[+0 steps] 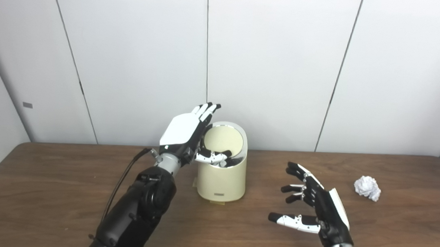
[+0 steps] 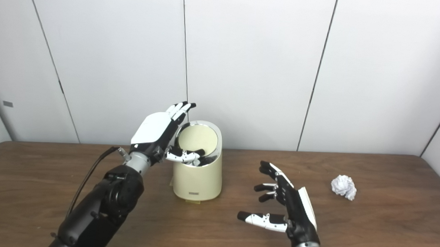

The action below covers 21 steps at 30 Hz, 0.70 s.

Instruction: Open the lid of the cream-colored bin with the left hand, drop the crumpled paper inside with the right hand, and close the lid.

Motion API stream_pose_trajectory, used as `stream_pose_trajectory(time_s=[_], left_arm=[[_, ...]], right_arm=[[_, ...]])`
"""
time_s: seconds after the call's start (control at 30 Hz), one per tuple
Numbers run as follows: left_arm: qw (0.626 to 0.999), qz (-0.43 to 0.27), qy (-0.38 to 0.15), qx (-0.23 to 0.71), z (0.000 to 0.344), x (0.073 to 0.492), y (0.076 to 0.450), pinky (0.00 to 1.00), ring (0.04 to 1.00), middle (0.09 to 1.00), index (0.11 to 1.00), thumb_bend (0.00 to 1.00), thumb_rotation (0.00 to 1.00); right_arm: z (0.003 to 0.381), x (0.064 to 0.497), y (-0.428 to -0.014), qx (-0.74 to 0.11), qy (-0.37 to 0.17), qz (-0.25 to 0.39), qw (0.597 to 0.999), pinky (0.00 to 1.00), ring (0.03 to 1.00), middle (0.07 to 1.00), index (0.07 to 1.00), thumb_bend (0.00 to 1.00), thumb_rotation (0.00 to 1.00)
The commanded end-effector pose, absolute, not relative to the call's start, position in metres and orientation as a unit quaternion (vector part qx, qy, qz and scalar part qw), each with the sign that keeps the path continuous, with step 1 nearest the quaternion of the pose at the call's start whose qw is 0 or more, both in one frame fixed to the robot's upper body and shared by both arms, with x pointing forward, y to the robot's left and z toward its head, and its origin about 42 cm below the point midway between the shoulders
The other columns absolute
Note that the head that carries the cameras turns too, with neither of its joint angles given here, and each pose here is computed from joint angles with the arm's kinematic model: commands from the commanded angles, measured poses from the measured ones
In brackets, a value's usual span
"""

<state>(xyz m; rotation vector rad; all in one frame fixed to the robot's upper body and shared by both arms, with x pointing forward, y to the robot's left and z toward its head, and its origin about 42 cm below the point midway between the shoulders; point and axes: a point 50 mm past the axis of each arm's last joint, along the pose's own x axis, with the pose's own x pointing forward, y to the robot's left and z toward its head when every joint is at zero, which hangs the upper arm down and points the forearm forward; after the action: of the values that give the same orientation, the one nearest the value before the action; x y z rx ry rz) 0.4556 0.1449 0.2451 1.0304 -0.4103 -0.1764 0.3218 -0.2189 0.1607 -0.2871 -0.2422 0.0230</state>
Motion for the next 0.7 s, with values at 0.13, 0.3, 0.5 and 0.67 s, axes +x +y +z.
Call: stream_pose_trajectory(time_s=[0.13, 0.3, 0.5, 0.67], left_arm=[[0.881, -0.053, -0.249, 0.4, 0.267, 0.452, 0.146, 0.79, 0.947, 0.969, 0.968, 0.69, 0.26], [0.888, -0.028, -0.277, 0.366, 0.272, 0.448, 0.149, 0.79, 0.925, 0.951, 0.945, 0.7, 0.24], [0.911, 0.0, -0.292, 0.292, 0.27, 0.444, 0.161, 0.83, 0.925, 0.941, 0.941, 0.69, 0.23], [0.934, -0.004, -0.28, 0.222, 0.262, 0.425, 0.185, 0.85, 0.938, 0.946, 0.95, 0.67, 0.26]], right_arm=[[0.179, 0.329, -0.217, -0.144, -0.162, 0.008, 0.976, 0.51, 0.644, 0.837, 0.839, 0.77, 0.06], [0.178, 0.329, -0.218, -0.147, -0.163, 0.007, 0.976, 0.51, 0.642, 0.832, 0.836, 0.77, 0.06], [0.178, 0.328, -0.217, -0.148, -0.161, 0.009, 0.976, 0.51, 0.649, 0.838, 0.844, 0.75, 0.06], [0.179, 0.328, -0.217, -0.139, -0.161, 0.005, 0.977, 0.52, 0.65, 0.838, 0.838, 0.75, 0.04]])
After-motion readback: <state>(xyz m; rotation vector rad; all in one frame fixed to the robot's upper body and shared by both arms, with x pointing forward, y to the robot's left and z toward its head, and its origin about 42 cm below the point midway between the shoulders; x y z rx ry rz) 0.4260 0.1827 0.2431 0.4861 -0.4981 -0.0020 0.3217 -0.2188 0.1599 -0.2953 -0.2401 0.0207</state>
